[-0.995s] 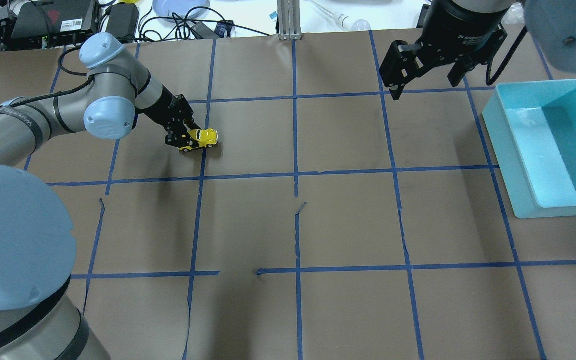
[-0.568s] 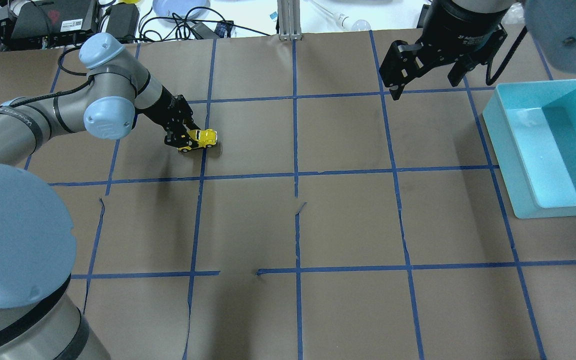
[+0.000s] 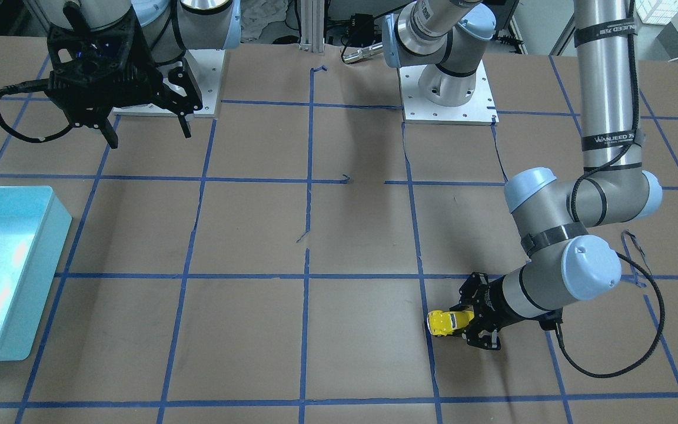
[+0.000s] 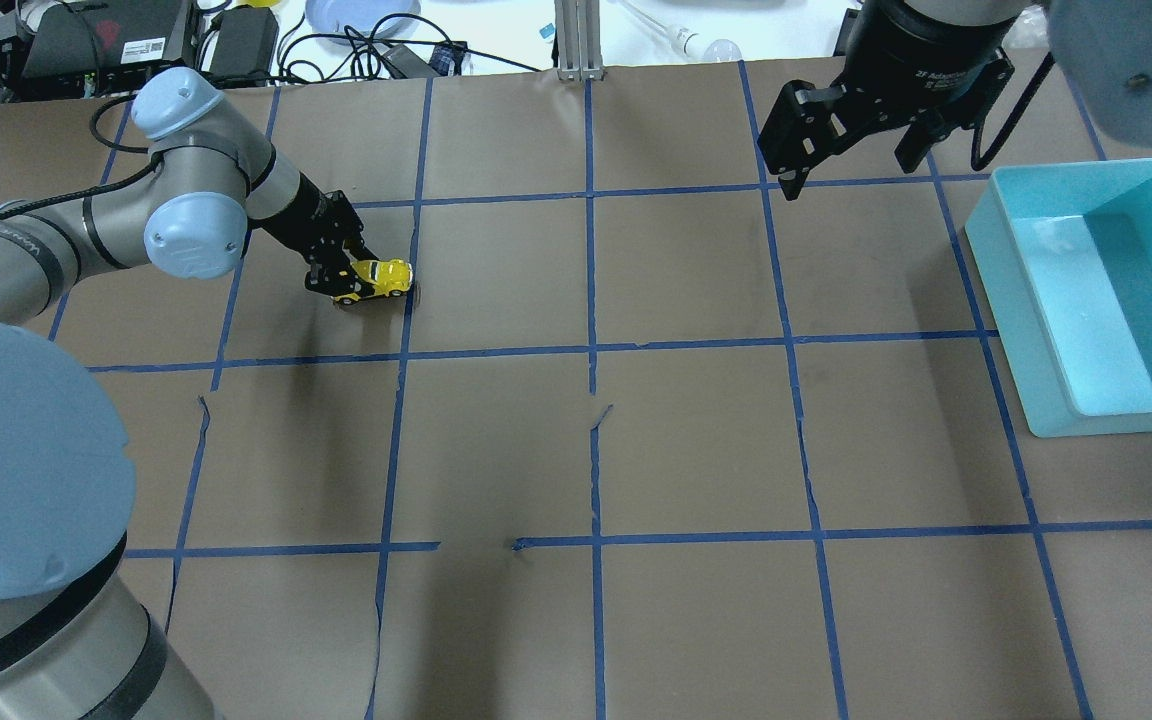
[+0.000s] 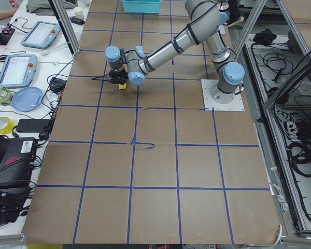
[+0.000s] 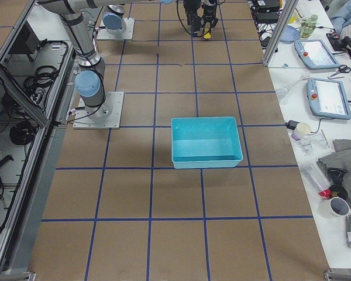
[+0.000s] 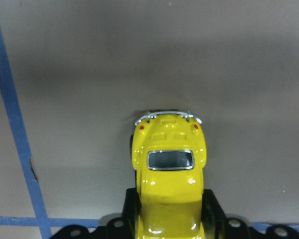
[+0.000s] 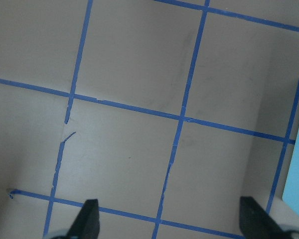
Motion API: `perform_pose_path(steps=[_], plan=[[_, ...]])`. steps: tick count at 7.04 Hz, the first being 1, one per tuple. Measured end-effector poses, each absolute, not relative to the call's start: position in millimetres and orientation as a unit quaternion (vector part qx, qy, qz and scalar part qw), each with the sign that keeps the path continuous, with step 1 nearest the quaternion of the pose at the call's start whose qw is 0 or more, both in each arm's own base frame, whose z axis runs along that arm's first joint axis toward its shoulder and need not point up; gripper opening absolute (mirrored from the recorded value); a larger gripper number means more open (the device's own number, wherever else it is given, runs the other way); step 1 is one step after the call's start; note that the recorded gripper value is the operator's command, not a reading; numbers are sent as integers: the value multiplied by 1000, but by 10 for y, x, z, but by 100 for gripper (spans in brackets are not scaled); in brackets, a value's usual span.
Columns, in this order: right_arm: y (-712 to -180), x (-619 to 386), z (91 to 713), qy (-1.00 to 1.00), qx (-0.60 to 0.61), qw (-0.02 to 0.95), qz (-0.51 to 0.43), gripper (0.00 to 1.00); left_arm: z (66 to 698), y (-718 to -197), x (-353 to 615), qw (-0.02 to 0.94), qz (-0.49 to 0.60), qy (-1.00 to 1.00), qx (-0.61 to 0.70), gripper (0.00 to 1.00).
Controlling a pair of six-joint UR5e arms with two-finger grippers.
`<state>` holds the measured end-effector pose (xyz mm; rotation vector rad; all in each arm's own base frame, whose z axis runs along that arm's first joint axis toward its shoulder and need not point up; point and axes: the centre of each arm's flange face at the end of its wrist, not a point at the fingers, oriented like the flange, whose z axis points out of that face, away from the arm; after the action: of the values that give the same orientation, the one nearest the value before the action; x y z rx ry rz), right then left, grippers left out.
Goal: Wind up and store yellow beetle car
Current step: 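Drag the held car backward along the table with the left gripper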
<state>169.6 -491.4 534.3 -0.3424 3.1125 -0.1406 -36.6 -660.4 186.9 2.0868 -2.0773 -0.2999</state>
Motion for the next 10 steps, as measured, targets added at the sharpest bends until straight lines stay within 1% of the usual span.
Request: perform_pose_path(steps=[10], plan=[[-4912, 1698, 5342, 993, -109, 4, -44, 100, 1854, -6562, 354, 96, -103, -709, 691, 0]])
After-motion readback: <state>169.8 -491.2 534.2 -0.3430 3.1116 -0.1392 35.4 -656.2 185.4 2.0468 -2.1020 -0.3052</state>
